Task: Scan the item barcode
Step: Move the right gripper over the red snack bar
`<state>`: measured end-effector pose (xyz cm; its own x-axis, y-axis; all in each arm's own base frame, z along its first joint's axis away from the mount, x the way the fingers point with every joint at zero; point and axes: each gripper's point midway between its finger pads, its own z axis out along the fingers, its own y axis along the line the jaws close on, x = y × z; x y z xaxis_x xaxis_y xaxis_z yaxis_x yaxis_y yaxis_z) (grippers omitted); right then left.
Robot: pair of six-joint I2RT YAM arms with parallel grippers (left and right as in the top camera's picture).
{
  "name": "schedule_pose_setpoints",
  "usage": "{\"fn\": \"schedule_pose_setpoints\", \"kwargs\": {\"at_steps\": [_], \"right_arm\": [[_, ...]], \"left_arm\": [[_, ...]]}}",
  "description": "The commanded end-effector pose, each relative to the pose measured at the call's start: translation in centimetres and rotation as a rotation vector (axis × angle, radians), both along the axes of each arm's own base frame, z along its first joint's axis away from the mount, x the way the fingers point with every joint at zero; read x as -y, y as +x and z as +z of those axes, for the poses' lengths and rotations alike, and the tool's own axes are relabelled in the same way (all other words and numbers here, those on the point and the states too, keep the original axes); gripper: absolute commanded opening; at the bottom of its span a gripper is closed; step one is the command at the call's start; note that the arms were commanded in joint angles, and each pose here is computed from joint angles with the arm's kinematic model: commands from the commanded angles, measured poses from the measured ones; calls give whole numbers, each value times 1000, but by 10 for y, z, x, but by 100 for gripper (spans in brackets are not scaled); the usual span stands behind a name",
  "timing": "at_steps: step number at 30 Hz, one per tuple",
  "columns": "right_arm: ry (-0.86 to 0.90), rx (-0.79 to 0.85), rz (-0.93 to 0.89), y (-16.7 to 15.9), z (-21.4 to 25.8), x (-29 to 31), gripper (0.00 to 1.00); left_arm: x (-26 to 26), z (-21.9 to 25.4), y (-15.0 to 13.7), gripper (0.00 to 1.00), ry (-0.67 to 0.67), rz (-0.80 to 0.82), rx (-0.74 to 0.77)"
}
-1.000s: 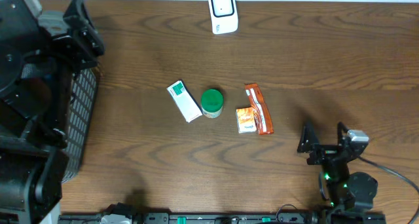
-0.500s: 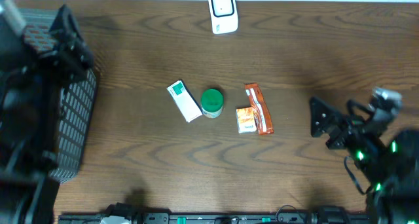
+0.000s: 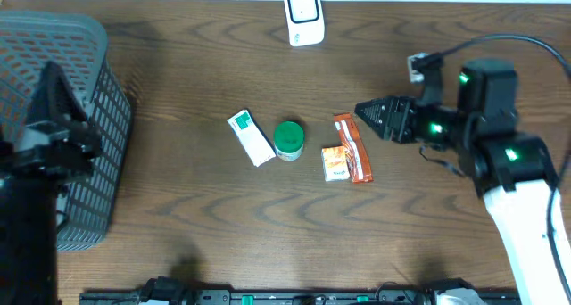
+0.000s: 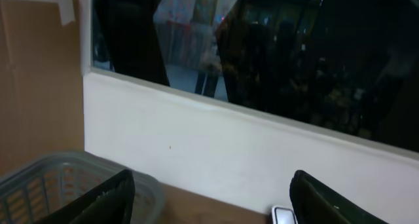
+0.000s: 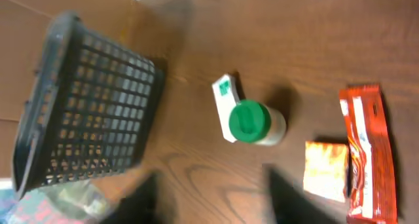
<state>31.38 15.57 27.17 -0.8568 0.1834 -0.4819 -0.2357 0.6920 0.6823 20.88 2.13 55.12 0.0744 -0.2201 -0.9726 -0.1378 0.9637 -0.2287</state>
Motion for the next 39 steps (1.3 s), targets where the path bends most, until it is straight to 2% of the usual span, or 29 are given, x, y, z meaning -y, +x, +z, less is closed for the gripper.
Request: {"fn": "schedule_pose_setpoints", "kwargs": {"at_steps": [1, 6, 13, 16, 21, 28, 39], "right_arm": [[20, -104, 28, 8, -23, -11, 1], [-43, -152, 98, 21, -67, -14, 1], [-112, -154, 192, 14, -125, -10, 1], [-117, -152, 163, 14, -146, -3, 1], [-217, -229, -24, 17, -190, 28, 1], [-282, -242, -117, 20, -205, 44, 1], [-285, -264, -149, 24, -213, 44, 1]], "left_arm": [[0, -8, 10, 77, -18, 7, -19], [0, -9, 14, 77, -38, 6, -13], [0, -5, 14, 77, -40, 6, 4], [0, -2, 14, 79, -41, 6, 19], [0, 3, 14, 81, -44, 6, 38], [0, 4, 14, 81, -56, 5, 44], [0, 4, 14, 81, -56, 5, 42]]}}
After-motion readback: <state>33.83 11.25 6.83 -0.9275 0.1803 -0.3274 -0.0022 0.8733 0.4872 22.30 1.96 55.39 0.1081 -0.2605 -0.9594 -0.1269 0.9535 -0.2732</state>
